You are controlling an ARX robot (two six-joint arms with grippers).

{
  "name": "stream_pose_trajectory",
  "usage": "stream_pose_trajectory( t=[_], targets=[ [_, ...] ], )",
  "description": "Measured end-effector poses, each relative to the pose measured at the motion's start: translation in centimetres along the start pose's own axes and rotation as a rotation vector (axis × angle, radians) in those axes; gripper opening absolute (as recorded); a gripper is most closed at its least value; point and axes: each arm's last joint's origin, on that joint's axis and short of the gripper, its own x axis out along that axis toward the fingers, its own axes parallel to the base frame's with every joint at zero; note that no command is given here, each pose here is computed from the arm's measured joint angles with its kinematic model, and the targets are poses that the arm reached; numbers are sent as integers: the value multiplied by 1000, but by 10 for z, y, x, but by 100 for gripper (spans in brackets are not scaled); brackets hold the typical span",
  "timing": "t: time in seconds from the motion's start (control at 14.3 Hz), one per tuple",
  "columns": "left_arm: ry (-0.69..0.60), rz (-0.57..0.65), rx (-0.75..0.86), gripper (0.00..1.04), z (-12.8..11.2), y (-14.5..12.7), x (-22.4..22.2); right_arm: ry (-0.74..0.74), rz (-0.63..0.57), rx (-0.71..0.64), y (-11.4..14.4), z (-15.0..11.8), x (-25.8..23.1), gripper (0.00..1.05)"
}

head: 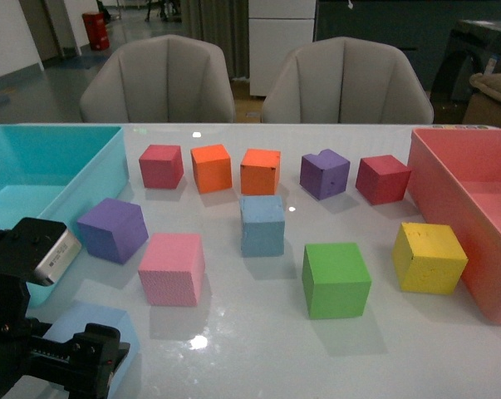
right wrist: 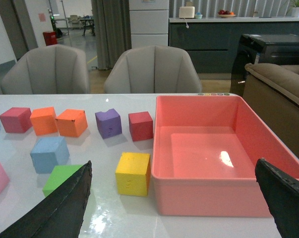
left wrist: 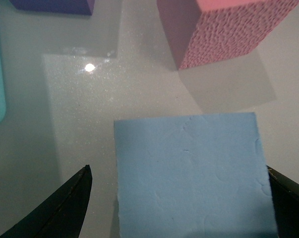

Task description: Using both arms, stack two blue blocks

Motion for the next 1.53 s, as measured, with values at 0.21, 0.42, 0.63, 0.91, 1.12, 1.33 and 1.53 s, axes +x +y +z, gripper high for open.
stream_pose_trajectory(
  t=[0.21,0.42,0.63,0.91,1.12,1.33,1.53],
  targets=[
    [48,3,2,89,-11,-2,12,0,0,0,0,0,0,98],
    [10,-16,33,56,1,-12,-3,0,0,0,0,0,0,98],
    [-79,-60,94,49,40,-41,-20,0,0,0,0,0,0,98],
    [-115,-151,185,49,113,-89,14,0,0,0,0,0,0,98],
    [-78,-193,264,49,150,-104,43,0,0,0,0,0,0,98],
    [-80,-201,316,49,183,-109,64,0,0,0,0,0,0,98],
    [-47,-211,338,48,201,-109,85,0,0,0,0,0,0,98]
  ],
)
